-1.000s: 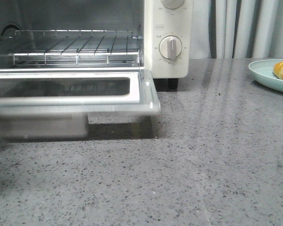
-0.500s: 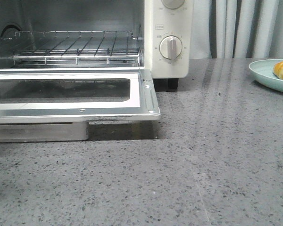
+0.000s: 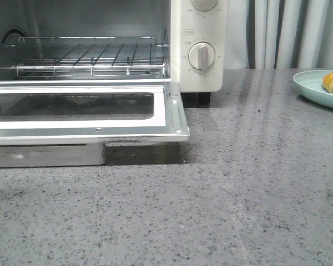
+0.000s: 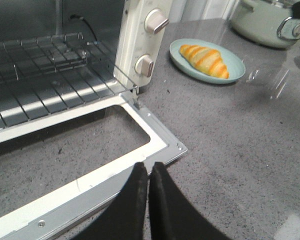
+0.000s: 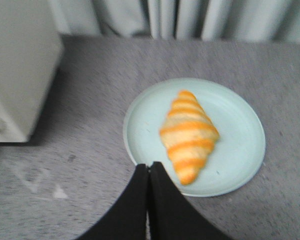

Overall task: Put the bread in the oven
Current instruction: 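Grasp the croissant on the blue plate with the right gripper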

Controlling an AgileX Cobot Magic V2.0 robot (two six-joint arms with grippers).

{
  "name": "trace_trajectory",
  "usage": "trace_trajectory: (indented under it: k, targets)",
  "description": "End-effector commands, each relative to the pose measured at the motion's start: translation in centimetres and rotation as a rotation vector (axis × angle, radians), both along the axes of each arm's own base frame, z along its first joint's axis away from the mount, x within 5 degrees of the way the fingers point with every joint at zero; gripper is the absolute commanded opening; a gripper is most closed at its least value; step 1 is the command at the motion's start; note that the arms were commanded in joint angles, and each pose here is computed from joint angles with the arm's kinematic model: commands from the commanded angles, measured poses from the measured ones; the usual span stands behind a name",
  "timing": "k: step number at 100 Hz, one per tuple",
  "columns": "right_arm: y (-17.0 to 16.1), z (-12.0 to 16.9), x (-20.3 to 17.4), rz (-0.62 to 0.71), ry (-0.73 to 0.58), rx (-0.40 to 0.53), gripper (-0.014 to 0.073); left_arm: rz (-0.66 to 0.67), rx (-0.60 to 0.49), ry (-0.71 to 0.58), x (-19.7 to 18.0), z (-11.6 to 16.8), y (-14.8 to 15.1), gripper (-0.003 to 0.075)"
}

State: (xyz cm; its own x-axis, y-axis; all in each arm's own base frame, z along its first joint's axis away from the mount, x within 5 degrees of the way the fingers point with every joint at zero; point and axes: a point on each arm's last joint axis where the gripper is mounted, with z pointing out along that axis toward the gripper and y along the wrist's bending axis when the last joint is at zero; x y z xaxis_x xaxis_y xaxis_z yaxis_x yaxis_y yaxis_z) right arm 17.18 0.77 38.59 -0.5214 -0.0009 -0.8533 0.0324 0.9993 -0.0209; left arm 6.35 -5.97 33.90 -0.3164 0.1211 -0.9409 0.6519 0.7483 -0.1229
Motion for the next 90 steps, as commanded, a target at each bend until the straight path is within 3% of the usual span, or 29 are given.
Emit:
trace_trajectory:
  k: [1, 20, 27, 61, 90]
  targets:
    - [-0.8, 0.5, 2.1, -0.048, -0.021, -0.001, -0.001, 0.023, -0.079, -0.067, -0.3, 1.6, 0.2, -0.0021]
    - [-2.7, -1.9, 5.0, -0.144, 0.091, 0.004, 0.033, 0.022, -0.089, -0.1, -1.1, 1.8, 0.6, -0.0021]
    - [-3.0, -2.7, 6.1, -0.153, 0.113, 0.003, 0.0388, 0.023, -0.087, -0.101, -1.1, 1.8, 0.6, -0.0021]
    - [-3.1, -6.1, 10.7, -0.126, 0.143, 0.003, 0.0372, 0.022, -0.084, -0.104, -1.1, 1.8, 0.6, -0.0021]
    - [-3.3, -10.6, 13.6, -0.127, 0.282, 0.003, 0.0364, 0.022, -0.084, -0.104, -1.1, 1.8, 0.6, -0.0021]
